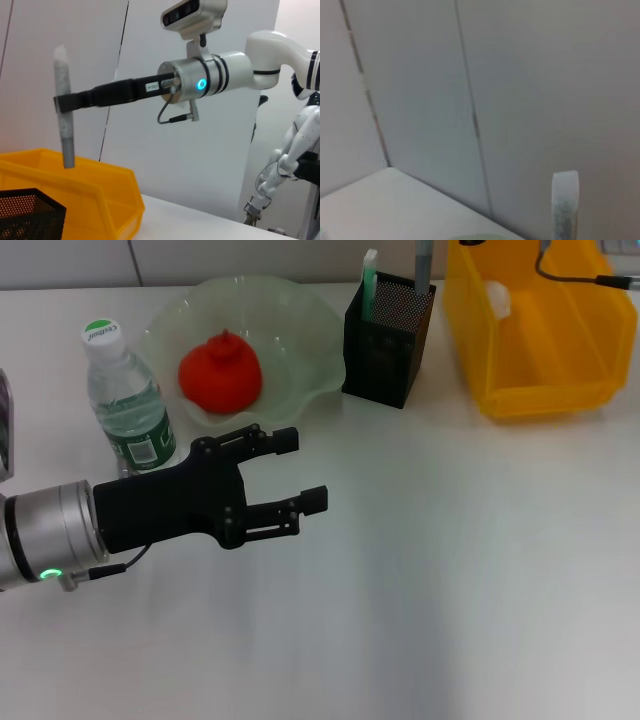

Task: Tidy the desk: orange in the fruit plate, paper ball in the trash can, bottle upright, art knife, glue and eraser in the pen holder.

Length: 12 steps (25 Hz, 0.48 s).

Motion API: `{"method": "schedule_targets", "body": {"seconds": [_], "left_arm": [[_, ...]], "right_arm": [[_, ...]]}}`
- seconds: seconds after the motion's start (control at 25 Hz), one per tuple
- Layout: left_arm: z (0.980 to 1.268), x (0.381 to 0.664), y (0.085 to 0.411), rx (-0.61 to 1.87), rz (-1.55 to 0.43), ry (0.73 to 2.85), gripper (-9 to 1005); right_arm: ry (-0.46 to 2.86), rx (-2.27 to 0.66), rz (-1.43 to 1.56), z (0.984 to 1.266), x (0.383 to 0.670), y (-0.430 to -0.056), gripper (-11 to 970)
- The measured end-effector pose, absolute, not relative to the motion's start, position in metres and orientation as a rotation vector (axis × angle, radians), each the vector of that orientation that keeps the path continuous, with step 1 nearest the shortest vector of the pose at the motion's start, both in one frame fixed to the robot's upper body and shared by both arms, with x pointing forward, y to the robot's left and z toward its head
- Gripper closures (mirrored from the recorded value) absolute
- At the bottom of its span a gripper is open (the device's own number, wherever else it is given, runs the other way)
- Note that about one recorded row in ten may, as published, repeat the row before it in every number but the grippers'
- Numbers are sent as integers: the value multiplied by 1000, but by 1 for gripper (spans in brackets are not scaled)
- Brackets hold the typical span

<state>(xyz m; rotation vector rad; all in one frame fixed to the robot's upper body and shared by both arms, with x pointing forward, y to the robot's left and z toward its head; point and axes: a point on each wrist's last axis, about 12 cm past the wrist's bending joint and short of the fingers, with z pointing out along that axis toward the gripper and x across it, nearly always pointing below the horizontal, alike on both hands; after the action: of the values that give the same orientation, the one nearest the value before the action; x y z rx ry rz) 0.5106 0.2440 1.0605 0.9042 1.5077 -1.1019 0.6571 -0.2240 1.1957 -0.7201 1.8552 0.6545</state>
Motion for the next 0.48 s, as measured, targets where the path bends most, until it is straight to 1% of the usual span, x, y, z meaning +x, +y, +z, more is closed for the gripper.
{"method": "schedule_targets", "body": {"seconds": [0.12, 0.16, 0.48], "left_arm": [[1060, 510, 245, 889, -1096, 1508, 184], [1060, 510, 246, 872, -1088, 1507, 184], [1058, 508, 249, 850, -1083, 1512, 184]], "right_arm": [[1858, -717, 624, 1190, 660, -220, 825], [1852, -718, 603, 1184, 663, -213, 825], [1866, -740, 540, 1167, 666, -190, 824]]}}
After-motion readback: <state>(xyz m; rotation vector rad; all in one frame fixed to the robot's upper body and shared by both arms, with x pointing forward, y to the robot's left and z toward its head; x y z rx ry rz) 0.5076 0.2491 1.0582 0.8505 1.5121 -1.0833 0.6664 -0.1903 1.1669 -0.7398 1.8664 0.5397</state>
